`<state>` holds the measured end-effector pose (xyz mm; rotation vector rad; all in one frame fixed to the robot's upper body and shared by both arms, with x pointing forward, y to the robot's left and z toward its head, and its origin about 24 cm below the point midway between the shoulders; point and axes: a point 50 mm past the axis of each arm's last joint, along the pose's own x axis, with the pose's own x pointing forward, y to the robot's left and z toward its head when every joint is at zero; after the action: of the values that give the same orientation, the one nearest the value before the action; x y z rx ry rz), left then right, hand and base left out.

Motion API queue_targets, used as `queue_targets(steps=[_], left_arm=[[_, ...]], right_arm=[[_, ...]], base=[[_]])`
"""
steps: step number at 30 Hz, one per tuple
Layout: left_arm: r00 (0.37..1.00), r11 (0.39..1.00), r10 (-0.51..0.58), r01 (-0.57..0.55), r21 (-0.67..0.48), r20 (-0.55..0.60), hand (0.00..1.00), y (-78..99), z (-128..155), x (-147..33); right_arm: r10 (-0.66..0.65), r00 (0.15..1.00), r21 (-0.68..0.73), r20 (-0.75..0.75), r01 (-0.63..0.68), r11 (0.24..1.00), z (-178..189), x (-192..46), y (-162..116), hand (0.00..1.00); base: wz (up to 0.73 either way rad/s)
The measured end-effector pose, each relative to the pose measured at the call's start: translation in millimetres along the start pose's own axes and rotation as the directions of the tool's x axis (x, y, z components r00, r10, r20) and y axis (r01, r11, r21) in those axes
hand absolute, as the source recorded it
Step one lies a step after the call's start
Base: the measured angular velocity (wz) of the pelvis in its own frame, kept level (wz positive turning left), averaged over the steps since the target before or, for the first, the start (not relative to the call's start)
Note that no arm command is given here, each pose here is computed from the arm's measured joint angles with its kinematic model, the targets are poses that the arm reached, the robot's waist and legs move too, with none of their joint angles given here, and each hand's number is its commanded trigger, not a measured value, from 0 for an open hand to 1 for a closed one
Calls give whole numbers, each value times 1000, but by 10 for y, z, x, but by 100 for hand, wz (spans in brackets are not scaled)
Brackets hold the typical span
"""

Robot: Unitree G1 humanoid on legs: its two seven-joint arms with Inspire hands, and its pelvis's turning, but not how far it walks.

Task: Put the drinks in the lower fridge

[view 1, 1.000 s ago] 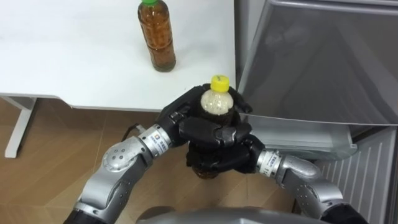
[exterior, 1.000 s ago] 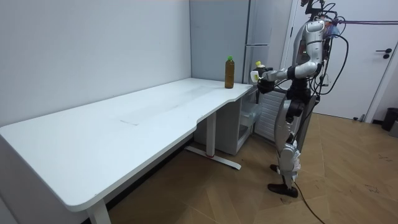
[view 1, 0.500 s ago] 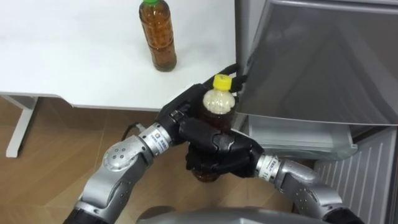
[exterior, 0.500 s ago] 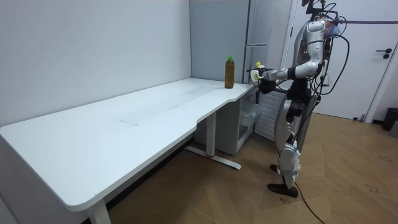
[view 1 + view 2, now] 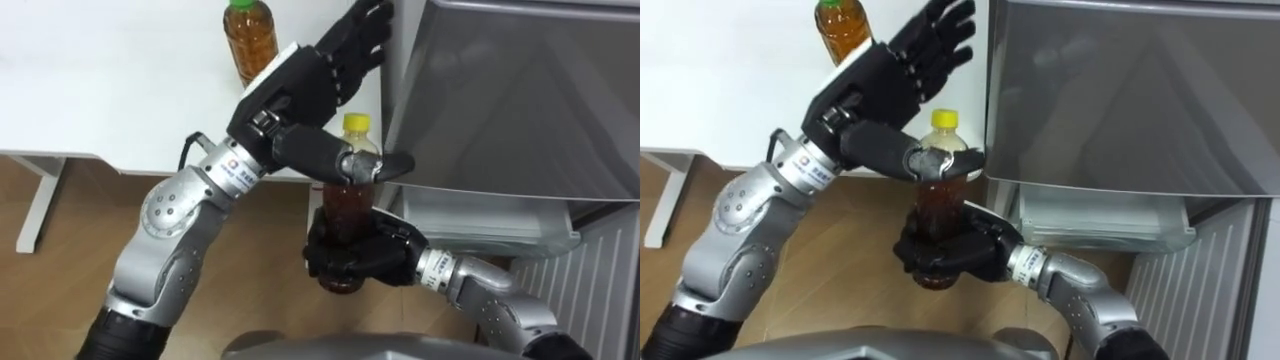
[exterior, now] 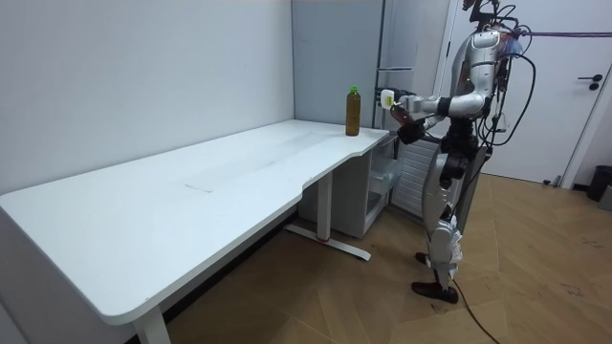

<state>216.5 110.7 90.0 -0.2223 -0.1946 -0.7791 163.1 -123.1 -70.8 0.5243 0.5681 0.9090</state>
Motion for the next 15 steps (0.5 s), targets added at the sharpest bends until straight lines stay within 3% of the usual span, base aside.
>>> queue_targets(steps=[7, 15], left_arm=[[983, 998, 49, -43, -34, 176, 0, 131, 343, -48], [899, 989, 93, -132, 63, 427, 0, 175, 924, -168]], right_arm=[[-46, 999, 6, -12, 46, 999, -42, -92, -39, 100], [-115, 993, 34, -21, 116, 993, -157, -243, -69, 100]], base=[[1], [-2]])
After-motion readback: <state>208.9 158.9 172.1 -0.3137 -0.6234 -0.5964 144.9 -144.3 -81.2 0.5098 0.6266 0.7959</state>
